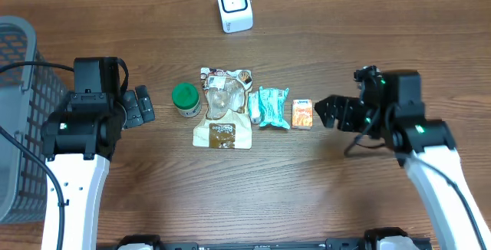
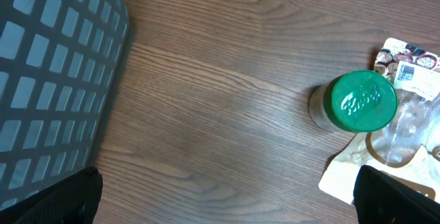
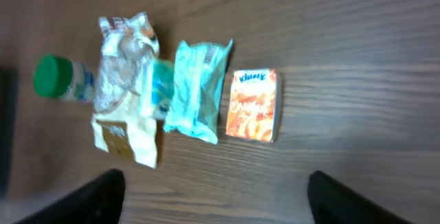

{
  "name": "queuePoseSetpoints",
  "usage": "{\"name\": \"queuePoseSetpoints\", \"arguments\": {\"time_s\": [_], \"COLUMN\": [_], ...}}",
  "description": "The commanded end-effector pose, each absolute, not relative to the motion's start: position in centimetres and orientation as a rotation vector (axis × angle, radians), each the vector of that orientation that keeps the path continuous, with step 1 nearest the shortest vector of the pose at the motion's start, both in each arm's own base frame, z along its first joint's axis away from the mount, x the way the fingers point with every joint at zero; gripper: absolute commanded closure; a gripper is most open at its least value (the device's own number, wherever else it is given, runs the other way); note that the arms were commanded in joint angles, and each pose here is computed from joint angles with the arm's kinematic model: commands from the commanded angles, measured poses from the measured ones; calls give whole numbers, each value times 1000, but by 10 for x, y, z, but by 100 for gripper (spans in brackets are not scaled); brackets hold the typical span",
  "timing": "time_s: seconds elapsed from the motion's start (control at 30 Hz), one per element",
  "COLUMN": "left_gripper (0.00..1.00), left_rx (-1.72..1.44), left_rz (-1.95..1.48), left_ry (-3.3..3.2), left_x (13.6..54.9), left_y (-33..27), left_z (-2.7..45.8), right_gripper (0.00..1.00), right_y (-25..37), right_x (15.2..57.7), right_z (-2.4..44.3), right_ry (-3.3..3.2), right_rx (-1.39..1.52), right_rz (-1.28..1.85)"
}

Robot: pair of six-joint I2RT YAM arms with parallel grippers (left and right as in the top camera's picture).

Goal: Scan the item barcode
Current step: 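Swing the right gripper left and grasp the orange tissue pack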

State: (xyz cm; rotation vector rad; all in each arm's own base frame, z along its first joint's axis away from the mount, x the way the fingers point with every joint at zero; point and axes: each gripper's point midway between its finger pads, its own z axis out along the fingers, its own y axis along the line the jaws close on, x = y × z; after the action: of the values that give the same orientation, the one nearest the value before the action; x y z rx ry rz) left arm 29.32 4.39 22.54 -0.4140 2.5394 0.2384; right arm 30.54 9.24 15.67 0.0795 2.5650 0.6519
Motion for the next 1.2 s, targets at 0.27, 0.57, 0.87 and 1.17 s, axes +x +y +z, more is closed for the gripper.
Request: {"name": "queuePoseSetpoints", "arguments": {"time_s": [0.27,0.57,0.87,1.17], "left_gripper": [0,0,0,0], "left_rx": [-400,-400,-400,-400], "left_rz": [267,267,267,267], "left_ry": [2541,2541,2541,2541], "left_x": [294,294,294,294], "left_y": [48,48,48,48], "left_z": [226,226,226,226], "right_gripper": [44,57,60,66], "right_y": [103,103,104,104], "right_x": [322,328,331,329], "right_z": [78,45,20,0], "right_ry": [2796,2857,2894,2931], "right_rx": [315,380,398,418], "right_rz": [765,765,762,759]}}
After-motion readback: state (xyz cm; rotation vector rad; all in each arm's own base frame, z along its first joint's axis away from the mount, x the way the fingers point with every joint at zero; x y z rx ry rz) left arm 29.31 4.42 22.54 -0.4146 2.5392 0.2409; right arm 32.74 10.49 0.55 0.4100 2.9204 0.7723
